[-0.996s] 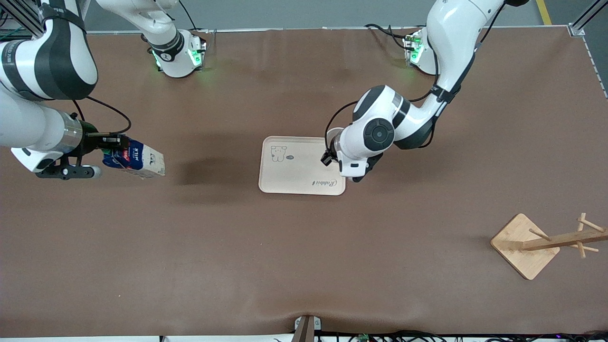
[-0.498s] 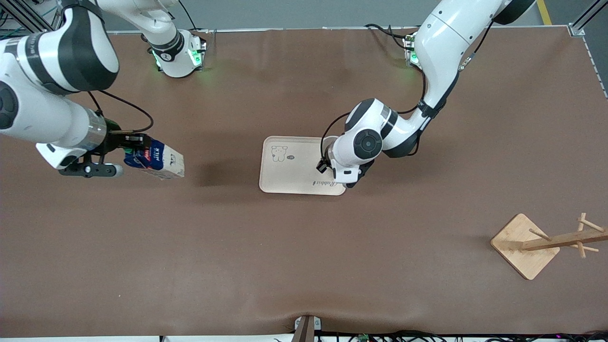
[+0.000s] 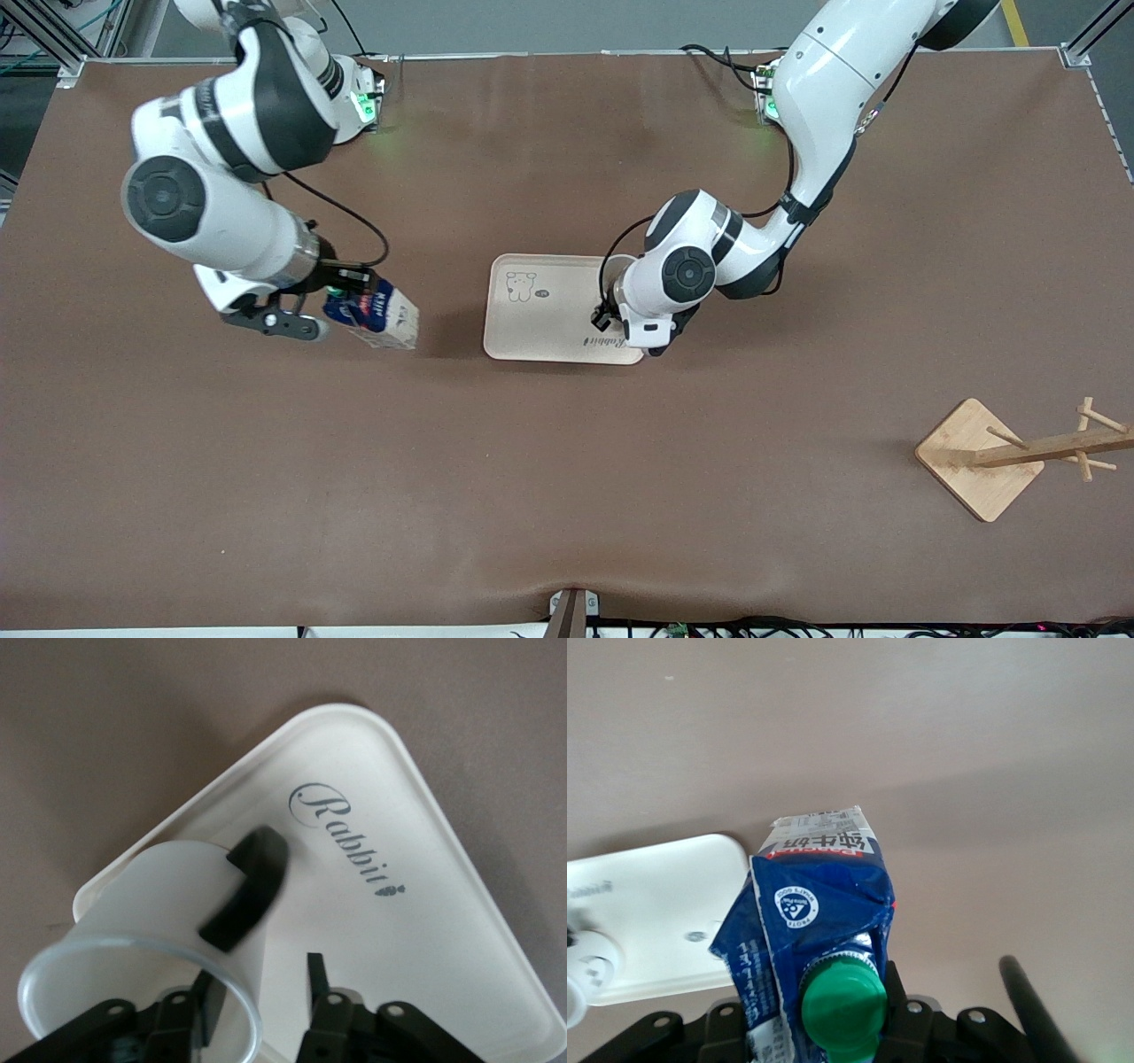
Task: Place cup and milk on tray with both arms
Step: 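Lower the mug onto the tray while the right gripper carries the carton over, then open the left gripper and withdraw it while the right gripper holds the carton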
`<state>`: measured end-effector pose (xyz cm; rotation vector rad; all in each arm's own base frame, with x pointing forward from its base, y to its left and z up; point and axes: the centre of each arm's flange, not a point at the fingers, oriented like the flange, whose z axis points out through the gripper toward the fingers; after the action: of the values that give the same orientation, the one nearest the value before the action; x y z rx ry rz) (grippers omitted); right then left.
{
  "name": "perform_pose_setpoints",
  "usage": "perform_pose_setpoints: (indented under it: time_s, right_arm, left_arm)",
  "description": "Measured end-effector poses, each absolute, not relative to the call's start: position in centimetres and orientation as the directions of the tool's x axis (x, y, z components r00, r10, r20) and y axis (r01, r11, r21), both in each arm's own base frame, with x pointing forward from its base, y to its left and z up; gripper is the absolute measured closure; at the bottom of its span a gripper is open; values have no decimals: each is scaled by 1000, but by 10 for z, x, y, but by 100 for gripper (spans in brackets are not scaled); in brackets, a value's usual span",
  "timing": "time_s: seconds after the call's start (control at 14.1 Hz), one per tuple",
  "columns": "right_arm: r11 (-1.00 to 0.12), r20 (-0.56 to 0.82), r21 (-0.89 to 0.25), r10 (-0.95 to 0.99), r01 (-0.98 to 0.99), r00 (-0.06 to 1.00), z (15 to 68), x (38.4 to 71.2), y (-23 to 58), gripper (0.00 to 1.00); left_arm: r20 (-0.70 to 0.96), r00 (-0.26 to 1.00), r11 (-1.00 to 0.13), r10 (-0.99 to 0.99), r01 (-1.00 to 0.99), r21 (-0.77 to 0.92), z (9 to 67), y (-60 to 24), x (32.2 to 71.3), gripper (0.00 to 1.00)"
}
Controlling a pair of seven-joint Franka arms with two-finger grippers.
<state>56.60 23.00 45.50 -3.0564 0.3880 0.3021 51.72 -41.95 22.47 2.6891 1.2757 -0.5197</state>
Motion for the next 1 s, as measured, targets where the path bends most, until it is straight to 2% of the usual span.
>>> perform_pose_setpoints:
  time_s: [0.36, 0.64, 0.85, 1.0]
  right_arm:
    - [-933, -209, -4, -350, -359, 913, 424, 550, 325, 51]
    - [-942, -201, 3, -330, -336, 922, 387, 536, 398, 51]
    - [-949, -178, -19, -307, -315, 935, 357, 532, 428, 51]
    - [-952, -186, -3, -301, -306, 936, 345, 530, 432, 51]
  left_arm:
    - [-350, 594, -631, 724, 776, 10, 251, -423, 537, 1]
    - [-325, 610, -642, 723, 767, 13, 328, -405, 566, 0]
    - [-219, 671, -686, 709, 728, 8, 404, -354, 587, 0]
    - [-148, 714, -721, 685, 693, 4, 434, -322, 596, 0]
